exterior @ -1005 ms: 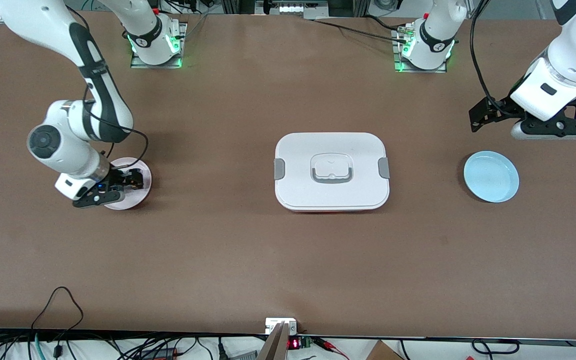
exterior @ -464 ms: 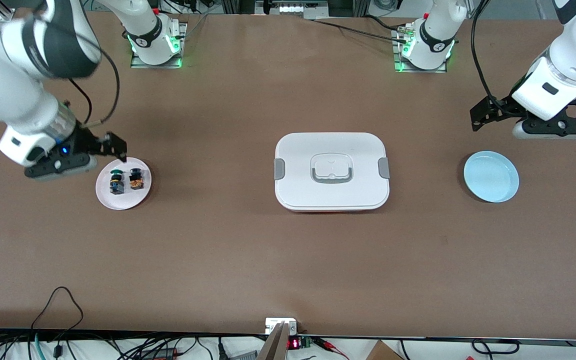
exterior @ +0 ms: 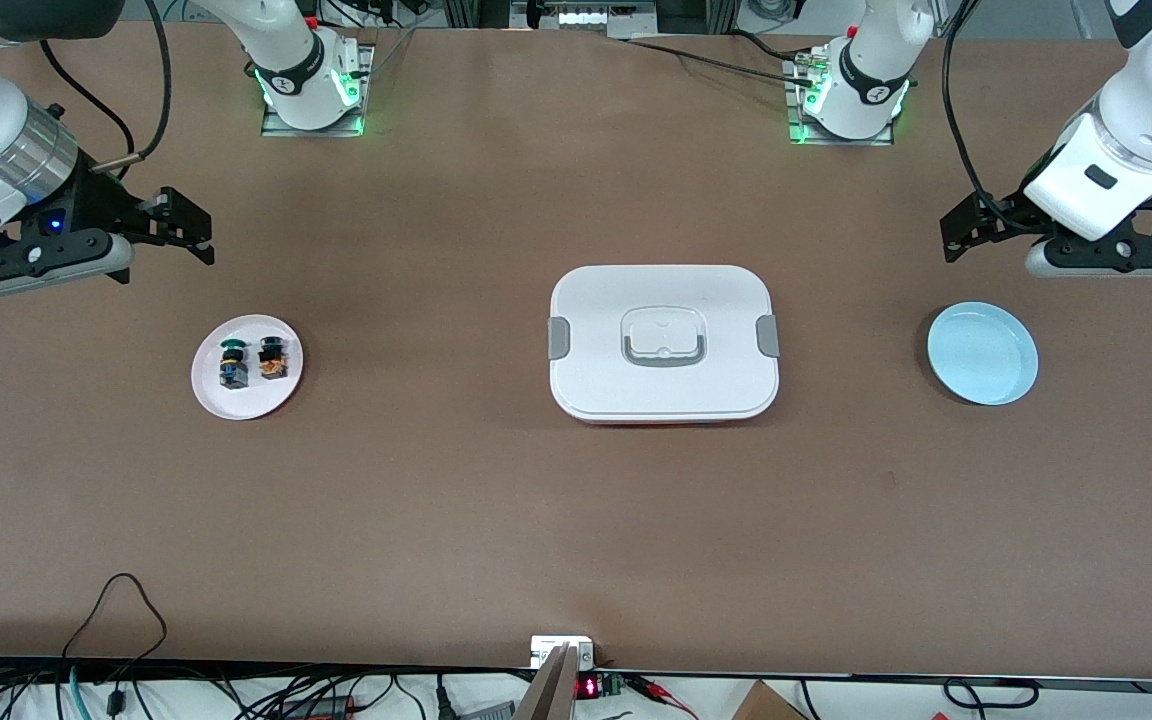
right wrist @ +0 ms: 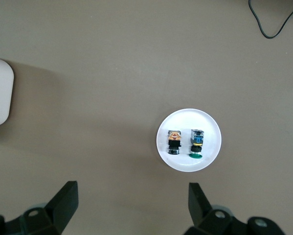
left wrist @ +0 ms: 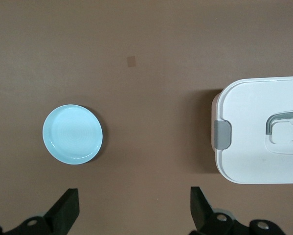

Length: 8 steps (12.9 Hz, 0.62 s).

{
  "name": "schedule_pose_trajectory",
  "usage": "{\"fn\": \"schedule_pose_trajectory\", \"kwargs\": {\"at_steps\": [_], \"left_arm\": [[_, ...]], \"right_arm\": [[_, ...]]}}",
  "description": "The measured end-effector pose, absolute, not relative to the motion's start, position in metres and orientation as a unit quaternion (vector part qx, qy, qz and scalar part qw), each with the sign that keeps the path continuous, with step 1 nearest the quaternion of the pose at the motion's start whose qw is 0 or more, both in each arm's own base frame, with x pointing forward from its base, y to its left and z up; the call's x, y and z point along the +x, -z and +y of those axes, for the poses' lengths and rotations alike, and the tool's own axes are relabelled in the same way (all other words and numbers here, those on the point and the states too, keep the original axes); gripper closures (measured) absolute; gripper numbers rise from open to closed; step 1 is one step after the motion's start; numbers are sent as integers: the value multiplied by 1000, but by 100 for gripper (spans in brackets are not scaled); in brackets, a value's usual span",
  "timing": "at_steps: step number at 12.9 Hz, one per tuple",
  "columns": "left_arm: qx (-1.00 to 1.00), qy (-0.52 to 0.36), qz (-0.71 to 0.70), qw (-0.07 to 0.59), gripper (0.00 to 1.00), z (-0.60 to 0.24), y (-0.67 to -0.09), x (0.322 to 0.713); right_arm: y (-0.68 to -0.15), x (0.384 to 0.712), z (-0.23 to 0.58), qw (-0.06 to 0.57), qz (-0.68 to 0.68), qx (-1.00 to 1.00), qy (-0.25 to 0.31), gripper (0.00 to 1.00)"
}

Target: Transfer orange switch to right arm and place

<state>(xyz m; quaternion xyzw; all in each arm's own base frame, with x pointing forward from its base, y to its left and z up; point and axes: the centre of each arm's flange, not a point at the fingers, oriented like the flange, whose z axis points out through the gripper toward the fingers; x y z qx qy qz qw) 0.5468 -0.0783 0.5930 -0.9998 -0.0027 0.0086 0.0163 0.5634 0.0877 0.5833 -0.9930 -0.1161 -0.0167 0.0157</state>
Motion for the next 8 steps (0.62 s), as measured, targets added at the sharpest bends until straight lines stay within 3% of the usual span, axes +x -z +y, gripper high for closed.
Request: {"fn": "schedule_pose_trajectory", "kwargs": {"at_steps": [8], "left_arm": [[-1000, -10, -1, 17, 0, -80, -593, 546]], "right_arm": [[-591, 570, 84, 14, -112, -993, 18, 0]]}}
